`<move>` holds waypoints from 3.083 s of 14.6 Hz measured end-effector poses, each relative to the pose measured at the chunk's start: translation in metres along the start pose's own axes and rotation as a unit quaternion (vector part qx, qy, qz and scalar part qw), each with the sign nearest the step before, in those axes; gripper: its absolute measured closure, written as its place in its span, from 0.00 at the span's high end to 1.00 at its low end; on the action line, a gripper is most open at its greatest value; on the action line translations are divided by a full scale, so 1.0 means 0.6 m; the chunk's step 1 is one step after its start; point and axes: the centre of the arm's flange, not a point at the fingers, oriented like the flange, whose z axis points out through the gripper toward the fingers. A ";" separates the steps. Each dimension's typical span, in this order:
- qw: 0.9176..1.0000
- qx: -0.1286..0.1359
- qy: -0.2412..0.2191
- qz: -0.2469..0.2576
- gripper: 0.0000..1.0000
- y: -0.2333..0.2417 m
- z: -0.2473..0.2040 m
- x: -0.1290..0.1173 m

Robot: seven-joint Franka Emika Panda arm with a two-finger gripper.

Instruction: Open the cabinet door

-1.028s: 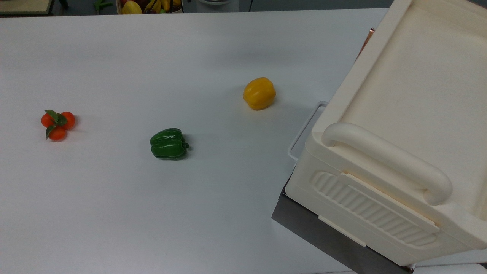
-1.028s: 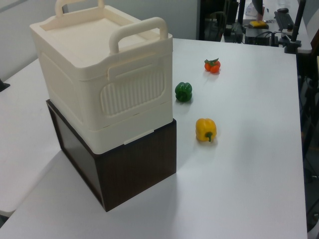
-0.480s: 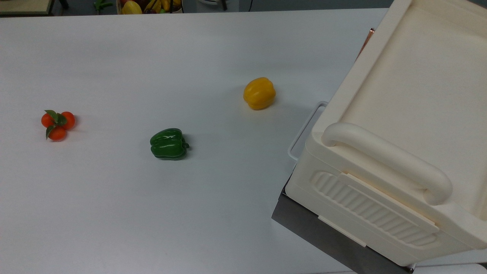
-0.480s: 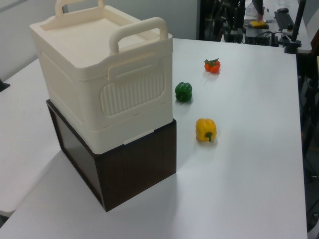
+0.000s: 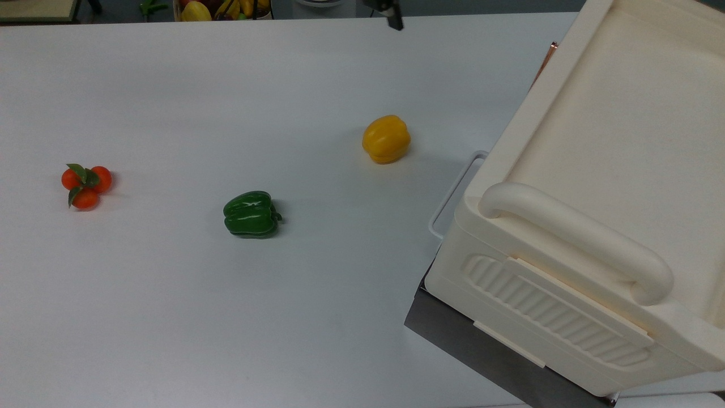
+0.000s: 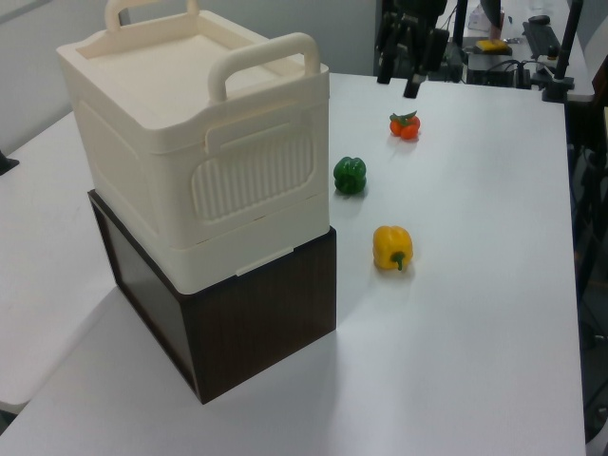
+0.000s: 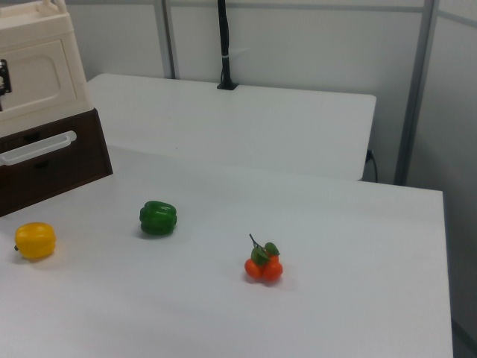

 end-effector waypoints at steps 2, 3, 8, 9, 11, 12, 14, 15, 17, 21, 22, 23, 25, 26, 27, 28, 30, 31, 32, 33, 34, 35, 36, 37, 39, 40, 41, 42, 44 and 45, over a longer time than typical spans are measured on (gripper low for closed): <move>1.000 0.006 0.020 -0.009 0.60 -0.019 0.008 0.021; 0.999 0.005 0.030 -0.015 0.60 -0.028 0.013 0.034; 0.996 -0.010 0.077 -0.040 0.40 -0.062 0.039 0.086; 0.995 -0.012 0.085 -0.043 0.40 -0.064 0.044 0.093; 0.994 -0.016 0.096 -0.045 0.31 -0.066 0.053 0.103; 0.994 -0.016 0.100 -0.046 0.31 -0.067 0.057 0.107; 0.992 -0.018 0.110 -0.051 0.26 -0.074 0.066 0.118; 0.992 -0.017 0.112 -0.053 0.26 -0.078 0.069 0.121; 0.991 -0.018 0.116 -0.058 0.24 -0.083 0.072 0.125; 0.988 -0.027 0.140 -0.066 0.24 -0.096 0.072 0.141; 0.987 -0.027 0.142 -0.066 0.24 -0.096 0.074 0.142; 0.987 -0.029 0.144 -0.067 0.24 -0.095 0.076 0.144; 0.986 -0.034 0.150 -0.067 0.24 -0.093 0.080 0.146; 0.985 -0.036 0.153 -0.067 0.24 -0.091 0.081 0.148; 0.985 -0.037 0.155 -0.067 0.24 -0.090 0.083 0.149; 0.985 -0.037 0.155 -0.067 0.24 -0.089 0.085 0.149; 0.985 -0.036 0.153 -0.067 0.24 -0.088 0.090 0.149; 0.985 -0.036 0.153 -0.068 0.24 -0.088 0.091 0.150; 0.985 -0.037 0.154 -0.068 0.24 -0.088 0.091 0.150; 0.985 -0.038 0.155 -0.070 0.24 -0.089 0.091 0.151; 0.984 -0.041 0.155 -0.073 0.23 -0.091 0.091 0.152; 0.984 -0.041 0.153 -0.077 0.17 -0.095 0.092 0.153; 0.984 -0.043 0.152 -0.079 0.14 -0.096 0.092 0.153; 0.984 -0.043 0.152 -0.079 0.14 -0.096 0.092 0.153; 0.984 -0.043 0.152 -0.079 0.14 -0.096 0.092 0.153; 0.984 -0.043 0.152 -0.079 0.14 -0.096 0.092 0.153; 0.984 -0.043 0.152 -0.079 0.14 -0.097 0.092 0.153; 0.984 -0.043 0.152 -0.079 0.14 -0.097 0.092 0.153; 0.984 -0.043 0.152 -0.079 0.14 -0.097 0.092 0.152; 0.984 -0.044 0.152 -0.079 0.14 -0.097 0.092 0.151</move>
